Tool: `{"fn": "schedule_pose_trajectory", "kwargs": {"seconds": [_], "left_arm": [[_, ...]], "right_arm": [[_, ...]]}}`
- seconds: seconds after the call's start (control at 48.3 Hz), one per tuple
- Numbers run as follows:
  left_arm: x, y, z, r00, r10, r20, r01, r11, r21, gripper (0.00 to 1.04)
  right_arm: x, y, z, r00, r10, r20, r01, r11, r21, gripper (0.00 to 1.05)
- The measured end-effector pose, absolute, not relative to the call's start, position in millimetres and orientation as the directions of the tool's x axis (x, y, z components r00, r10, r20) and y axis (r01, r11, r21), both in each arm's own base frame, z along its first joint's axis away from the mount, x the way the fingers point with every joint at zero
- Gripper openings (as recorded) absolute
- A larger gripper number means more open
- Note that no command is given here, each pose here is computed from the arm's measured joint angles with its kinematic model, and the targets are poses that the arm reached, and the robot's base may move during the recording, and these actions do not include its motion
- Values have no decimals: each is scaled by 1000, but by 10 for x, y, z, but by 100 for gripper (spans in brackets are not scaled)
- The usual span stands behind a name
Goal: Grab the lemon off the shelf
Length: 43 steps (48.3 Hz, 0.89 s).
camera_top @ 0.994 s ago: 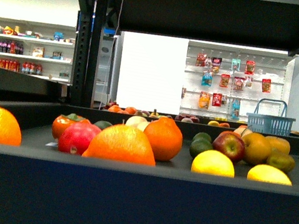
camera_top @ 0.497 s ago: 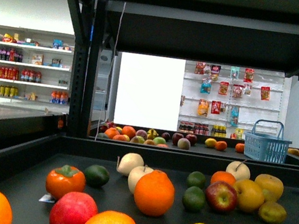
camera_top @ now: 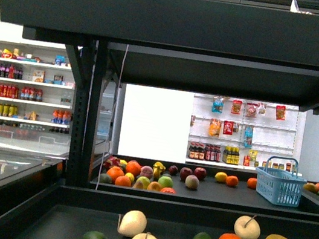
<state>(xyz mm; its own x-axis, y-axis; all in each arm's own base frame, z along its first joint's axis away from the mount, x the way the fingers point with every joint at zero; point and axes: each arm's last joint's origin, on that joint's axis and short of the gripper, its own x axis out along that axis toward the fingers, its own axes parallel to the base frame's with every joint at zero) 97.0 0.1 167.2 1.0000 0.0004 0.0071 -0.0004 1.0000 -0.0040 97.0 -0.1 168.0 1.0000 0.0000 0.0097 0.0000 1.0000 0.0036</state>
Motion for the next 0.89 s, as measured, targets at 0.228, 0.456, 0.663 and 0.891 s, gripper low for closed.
{"fn": "schedule_pose_trajectory", "kwargs": {"seconds": [0.228, 0.456, 0.663, 0.891], "left_arm": [[970, 2, 1672, 1000, 2, 7, -1, 1000, -4, 97], [970, 1, 1672, 1000, 1, 7, -1, 1000, -4, 97], [970, 2, 1672, 1000, 2, 7, -2, 1000, -4, 97], [1013, 4, 1699, 978, 72, -198, -107, 979, -172, 97]], "right_arm": [[970, -1, 1680, 1000, 0, 10, 0, 1000, 3, 97], [970, -1, 1680, 1000, 0, 10, 0, 1000, 3, 97], [970, -2, 1680, 1000, 0, 10, 0, 1000, 3, 97], [970, -2, 1680, 1000, -2, 10, 2, 1000, 3, 97]]}}
